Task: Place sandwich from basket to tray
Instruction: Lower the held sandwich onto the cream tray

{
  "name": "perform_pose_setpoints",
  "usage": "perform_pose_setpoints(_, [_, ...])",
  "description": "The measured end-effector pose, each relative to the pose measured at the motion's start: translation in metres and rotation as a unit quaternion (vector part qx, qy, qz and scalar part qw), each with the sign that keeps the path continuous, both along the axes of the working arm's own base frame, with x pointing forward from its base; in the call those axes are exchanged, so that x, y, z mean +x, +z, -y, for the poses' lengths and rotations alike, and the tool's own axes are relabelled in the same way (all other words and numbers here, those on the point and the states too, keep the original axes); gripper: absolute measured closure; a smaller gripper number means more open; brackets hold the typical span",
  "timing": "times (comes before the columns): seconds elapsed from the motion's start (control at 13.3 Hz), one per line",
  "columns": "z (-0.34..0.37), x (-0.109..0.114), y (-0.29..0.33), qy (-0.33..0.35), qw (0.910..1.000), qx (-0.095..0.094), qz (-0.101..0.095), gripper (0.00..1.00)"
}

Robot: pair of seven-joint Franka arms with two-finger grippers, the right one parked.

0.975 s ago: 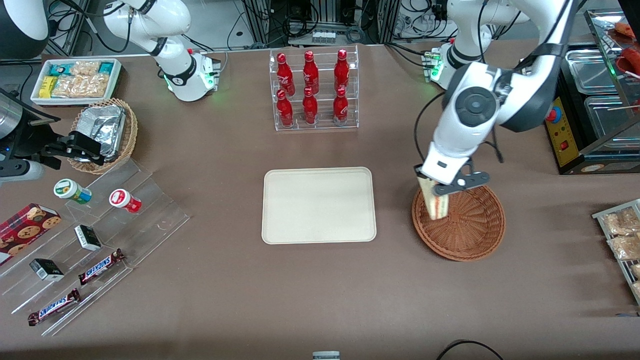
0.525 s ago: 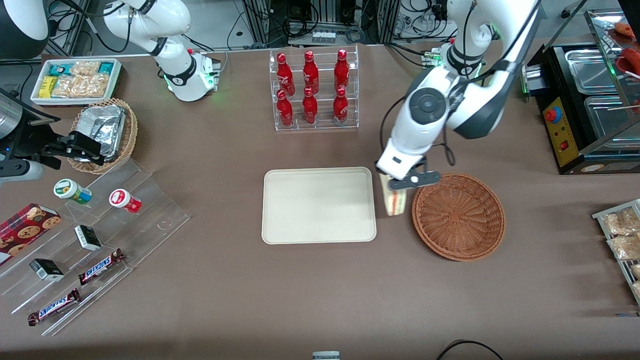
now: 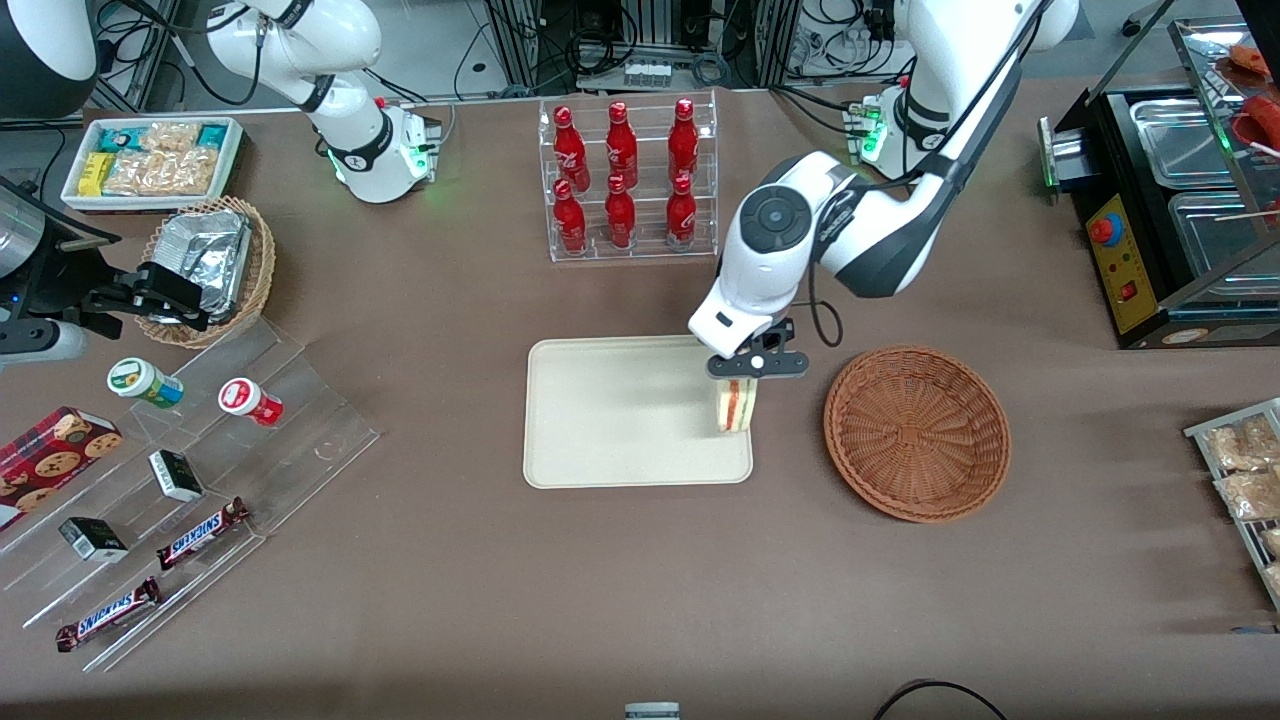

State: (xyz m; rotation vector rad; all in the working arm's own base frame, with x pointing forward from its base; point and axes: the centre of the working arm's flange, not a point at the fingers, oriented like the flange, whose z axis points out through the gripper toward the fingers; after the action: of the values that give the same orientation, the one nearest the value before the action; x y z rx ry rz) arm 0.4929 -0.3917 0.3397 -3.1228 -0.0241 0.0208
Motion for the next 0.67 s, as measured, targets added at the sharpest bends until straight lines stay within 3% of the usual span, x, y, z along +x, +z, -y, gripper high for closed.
perform_pose_setpoints(0.22, [0.021, 0.004, -0.025, 0.026, 0.9994, 0.018, 0.014, 0.85])
perform_pose_setpoints(0.67, [0.056, -0.004, -0.039, 0.037, 0.999, 0.016, 0.018, 0.85])
